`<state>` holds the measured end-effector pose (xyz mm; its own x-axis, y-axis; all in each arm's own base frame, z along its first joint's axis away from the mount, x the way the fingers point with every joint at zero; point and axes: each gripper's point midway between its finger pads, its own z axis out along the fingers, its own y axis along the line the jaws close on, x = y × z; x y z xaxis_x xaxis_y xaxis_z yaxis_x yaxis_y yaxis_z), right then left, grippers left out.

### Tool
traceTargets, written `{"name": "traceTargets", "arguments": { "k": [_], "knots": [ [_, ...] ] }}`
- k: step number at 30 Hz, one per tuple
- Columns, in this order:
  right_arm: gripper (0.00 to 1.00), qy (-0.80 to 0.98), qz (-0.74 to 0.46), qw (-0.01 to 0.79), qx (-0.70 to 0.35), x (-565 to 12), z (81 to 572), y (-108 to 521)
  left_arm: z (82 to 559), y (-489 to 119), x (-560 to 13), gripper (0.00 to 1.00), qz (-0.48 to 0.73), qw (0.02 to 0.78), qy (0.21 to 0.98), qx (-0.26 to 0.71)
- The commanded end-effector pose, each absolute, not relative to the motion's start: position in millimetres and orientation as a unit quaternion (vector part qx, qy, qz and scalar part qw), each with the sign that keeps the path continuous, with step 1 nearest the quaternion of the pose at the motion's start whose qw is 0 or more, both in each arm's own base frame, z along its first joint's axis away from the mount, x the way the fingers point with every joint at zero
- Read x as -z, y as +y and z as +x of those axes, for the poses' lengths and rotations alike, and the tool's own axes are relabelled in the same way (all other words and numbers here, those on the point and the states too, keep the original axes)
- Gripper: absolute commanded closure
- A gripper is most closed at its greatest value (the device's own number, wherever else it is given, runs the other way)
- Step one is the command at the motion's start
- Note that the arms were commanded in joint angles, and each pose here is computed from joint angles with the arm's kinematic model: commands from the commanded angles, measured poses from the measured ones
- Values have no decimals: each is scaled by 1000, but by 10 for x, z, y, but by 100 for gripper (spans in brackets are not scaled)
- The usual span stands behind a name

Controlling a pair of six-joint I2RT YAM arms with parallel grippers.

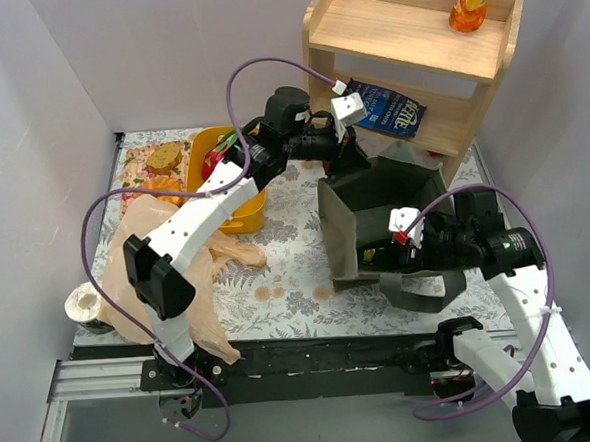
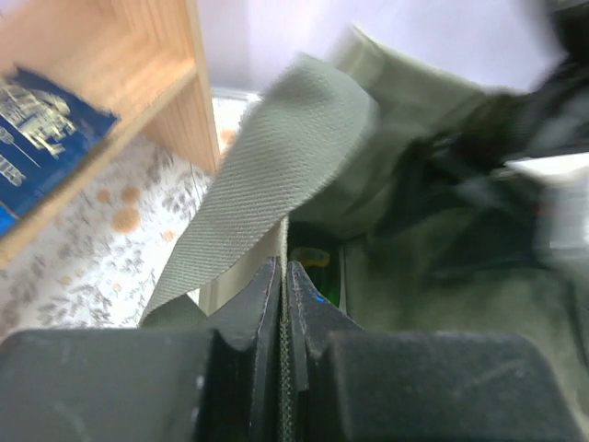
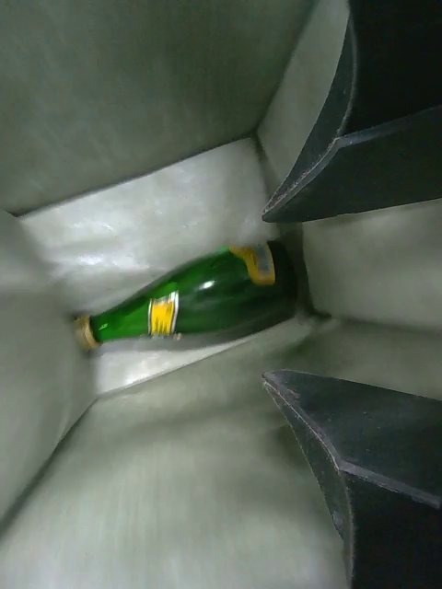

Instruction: Untie the knot of the grocery bags and take out the mixed food

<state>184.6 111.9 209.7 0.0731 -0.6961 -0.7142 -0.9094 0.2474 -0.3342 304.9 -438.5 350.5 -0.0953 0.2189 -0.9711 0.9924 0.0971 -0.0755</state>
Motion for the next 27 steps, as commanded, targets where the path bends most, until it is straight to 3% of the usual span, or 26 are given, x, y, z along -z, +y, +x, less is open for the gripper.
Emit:
{"name": "traceTargets", "arguments": {
  "k": [1, 6, 14, 23, 27],
  "knots": [
    [28, 609, -658, 434, -90, -2099, 1938, 1124, 2494, -4102, -4708, 100, 522, 555, 466, 450],
    [28, 577, -686, 424, -124, -1810, 1730, 1202, 2349, -4098, -4162, 100, 535, 494, 517, 450],
    [25, 550, -700, 440, -120, -1398, 1599, 1221, 2061, -4296, -3815, 100, 561, 468, 525, 437],
    [24, 547, -711, 423, -125, -1556, 1461, 1188, 2109, -4411, -4198, 100, 576, 536, 466, 404],
    [25, 542, -725, 417, -75, -1610, 1488, 1057, 2095, -4417, -4343, 100, 578, 559, 444, 396]
  ]
}}
